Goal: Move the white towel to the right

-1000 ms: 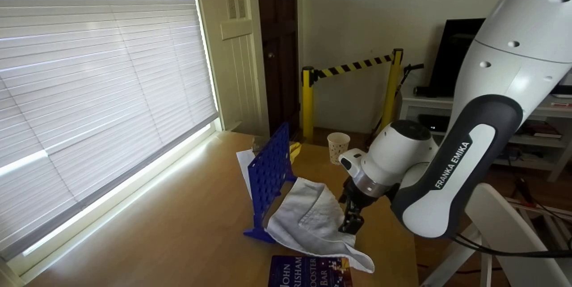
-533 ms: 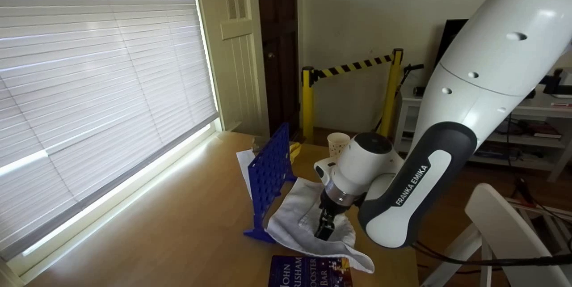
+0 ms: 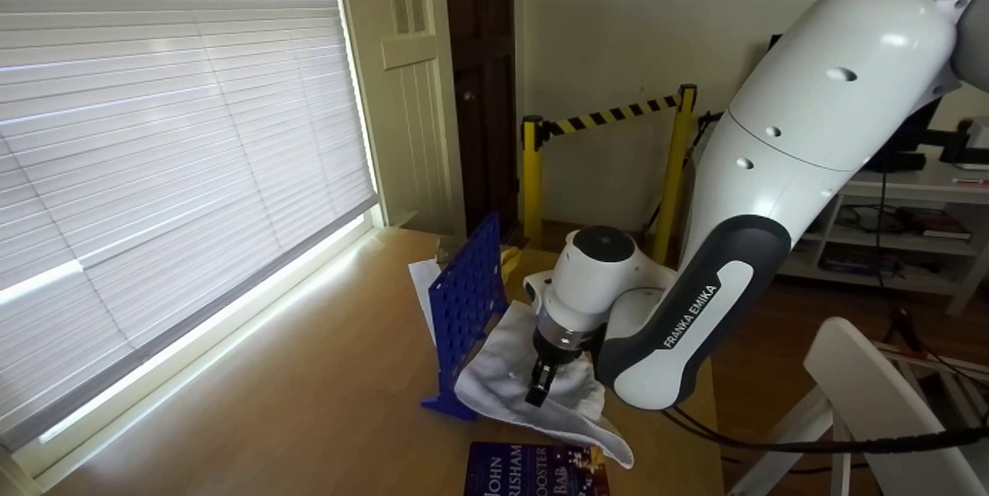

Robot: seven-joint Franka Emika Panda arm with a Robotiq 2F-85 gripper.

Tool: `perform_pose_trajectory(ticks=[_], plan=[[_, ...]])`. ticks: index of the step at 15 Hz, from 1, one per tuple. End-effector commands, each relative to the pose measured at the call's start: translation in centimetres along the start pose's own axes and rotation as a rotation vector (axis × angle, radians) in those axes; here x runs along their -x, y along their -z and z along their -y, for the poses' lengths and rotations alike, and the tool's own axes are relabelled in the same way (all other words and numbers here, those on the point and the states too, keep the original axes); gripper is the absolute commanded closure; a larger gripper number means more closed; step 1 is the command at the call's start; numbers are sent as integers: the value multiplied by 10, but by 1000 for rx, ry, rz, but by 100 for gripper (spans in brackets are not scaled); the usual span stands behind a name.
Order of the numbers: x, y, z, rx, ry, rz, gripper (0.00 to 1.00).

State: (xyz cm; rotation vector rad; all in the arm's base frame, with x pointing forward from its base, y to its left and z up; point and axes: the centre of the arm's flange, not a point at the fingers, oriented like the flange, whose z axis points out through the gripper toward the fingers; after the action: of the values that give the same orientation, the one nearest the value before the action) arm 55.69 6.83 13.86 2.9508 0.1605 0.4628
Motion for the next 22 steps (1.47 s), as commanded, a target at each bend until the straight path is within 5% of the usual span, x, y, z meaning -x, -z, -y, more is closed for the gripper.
perform_pose_trajectory(ticks=[1,5,12,18,22], plan=[[-6,-5,-1,-5,-21,32,77],[1,17,-6,-3,-33,56,100],[23,87,-42,6,-13,180,97],[21,168,-61,-146,-60,219,98],[23,210,-75,-347,-45,269,97]])
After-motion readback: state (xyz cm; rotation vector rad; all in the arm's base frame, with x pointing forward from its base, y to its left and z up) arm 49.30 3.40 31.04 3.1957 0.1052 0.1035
